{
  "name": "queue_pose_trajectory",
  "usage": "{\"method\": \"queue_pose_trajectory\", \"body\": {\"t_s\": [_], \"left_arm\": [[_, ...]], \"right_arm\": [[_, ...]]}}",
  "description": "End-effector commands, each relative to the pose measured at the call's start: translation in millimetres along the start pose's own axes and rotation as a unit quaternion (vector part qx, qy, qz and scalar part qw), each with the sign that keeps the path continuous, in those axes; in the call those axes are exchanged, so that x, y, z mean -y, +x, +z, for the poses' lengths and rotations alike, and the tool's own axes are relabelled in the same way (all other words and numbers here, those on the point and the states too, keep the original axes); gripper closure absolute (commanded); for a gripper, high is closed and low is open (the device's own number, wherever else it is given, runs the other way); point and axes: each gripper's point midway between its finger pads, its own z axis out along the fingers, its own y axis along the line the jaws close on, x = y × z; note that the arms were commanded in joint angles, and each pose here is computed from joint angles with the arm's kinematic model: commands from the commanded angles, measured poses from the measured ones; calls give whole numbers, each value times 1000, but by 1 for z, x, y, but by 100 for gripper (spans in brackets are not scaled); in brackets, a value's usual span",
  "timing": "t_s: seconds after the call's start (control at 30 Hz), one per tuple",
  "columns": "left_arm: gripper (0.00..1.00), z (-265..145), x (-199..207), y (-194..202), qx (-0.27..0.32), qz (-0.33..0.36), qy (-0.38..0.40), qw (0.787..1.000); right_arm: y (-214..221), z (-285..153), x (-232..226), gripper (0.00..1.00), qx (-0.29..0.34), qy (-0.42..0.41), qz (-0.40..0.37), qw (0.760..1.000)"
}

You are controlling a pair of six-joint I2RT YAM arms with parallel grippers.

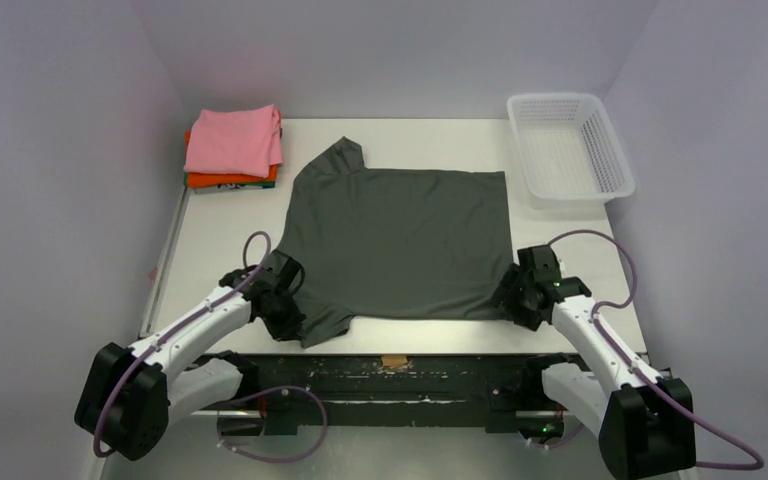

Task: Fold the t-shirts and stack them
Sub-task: Grab the side of the flattened tshirt closest away from the robot with both arms

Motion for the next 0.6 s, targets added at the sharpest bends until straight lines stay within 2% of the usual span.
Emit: {"method": "queue_pose_trajectory", "body": {"t_s": [0.0, 0.2, 0.33, 0.37, 0.47, 0.57], "left_arm": [[100, -16, 32, -9, 12, 37, 67, 997], [100, -42, 55, -5, -10, 60, 115, 991], [100, -54, 69, -9, -21, 62, 116, 991], [100, -57, 72, -10, -20, 65, 117, 991], [100, -72, 84, -22, -2, 72, 125, 990], [100, -81, 100, -41, 12, 66, 136, 989]], "right_arm": [[-6, 10, 2, 39, 25, 7, 33, 999], [-7, 18, 1, 52, 18, 15, 37, 999], [-10, 17, -6, 89, 7, 13, 28, 999], [-15, 12, -5, 93, 14, 20, 22, 999], [-33, -10, -19, 99, 32, 2, 10, 999], [-52, -30, -30, 99, 44, -3, -12, 999]]}}
